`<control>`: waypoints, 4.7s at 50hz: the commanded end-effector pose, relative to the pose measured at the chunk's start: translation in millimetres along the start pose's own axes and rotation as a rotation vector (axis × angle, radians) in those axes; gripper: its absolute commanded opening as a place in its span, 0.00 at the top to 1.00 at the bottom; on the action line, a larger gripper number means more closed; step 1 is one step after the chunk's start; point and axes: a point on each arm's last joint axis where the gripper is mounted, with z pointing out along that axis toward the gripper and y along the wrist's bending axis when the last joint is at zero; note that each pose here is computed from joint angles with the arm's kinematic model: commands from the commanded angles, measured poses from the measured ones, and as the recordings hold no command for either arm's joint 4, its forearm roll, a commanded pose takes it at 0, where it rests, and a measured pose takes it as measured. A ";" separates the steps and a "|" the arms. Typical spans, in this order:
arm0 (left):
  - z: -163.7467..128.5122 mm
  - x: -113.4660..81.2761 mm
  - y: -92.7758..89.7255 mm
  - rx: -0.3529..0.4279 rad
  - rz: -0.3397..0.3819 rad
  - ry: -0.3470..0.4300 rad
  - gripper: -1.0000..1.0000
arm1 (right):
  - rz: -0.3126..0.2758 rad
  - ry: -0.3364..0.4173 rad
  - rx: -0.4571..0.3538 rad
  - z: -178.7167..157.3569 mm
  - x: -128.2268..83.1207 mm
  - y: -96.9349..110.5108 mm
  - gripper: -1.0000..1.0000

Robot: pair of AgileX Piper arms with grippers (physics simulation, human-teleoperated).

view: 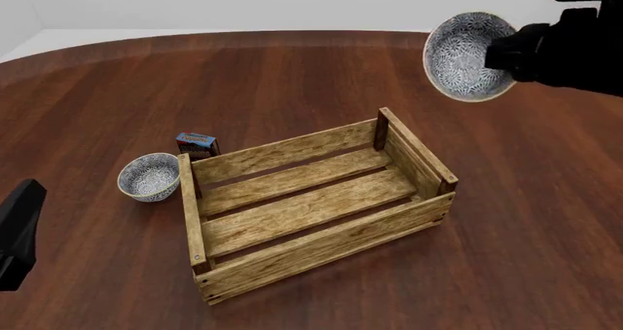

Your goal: Stack the right bowl on the left bowl and place them in the tray.

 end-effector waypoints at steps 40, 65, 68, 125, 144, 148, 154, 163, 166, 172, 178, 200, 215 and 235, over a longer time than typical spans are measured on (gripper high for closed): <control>55.1 -57.2 -33.5 0.284 -0.007 0.016 0.00 | 0.021 -0.071 -0.163 30.3 20.9 42.6 1.00; 110.5 -99.1 -101.6 0.555 -0.007 0.027 0.00 | 0.013 -0.074 -0.168 33.5 20.0 44.8 1.00; 109.9 -101.9 -104.8 0.572 -0.009 0.026 0.00 | 0.011 -0.072 -0.170 34.0 20.6 45.3 1.00; 188.5 -72.9 -205.1 0.702 -0.020 0.169 0.00 | 0.007 -0.023 -0.178 57.0 31.7 52.3 1.00; 214.8 -46.4 -217.7 0.672 -0.043 0.222 0.00 | 0.004 -0.006 -0.175 65.9 36.2 52.9 1.00; 219.1 -40.9 -220.1 0.668 -0.043 0.232 0.00 | 0.003 -0.003 -0.174 67.3 36.8 52.9 1.00; 226.1 -31.6 -224.9 0.664 -0.044 0.250 0.00 | 0.003 -0.001 -0.173 68.2 37.4 52.7 1.00; 241.2 -13.2 -228.0 0.641 -0.042 0.276 0.00 | 0.003 0.003 -0.172 70.4 38.5 52.8 1.00; 241.9 -10.0 -230.5 0.643 -0.053 0.286 0.00 | 0.003 0.004 -0.172 70.7 38.7 52.9 1.00; 245.5 -1.3 -234.4 0.642 -0.060 0.302 0.00 | 0.003 0.006 -0.172 71.2 39.1 53.0 1.00; 249.1 10.1 -238.6 0.642 -0.059 0.321 0.00 | 0.003 0.005 -0.172 70.8 39.0 52.7 1.00; 244.3 20.8 -245.8 0.655 -0.101 0.340 1.00 | 0.000 0.002 -0.174 68.5 37.8 53.2 1.00; 241.5 17.2 -243.5 0.656 -0.111 0.330 1.00 | -0.011 0.006 -0.174 70.7 38.7 53.7 1.00; 263.1 17.3 -229.1 0.595 -0.103 0.317 1.00 | -0.002 -0.020 -0.196 51.8 32.5 56.8 0.00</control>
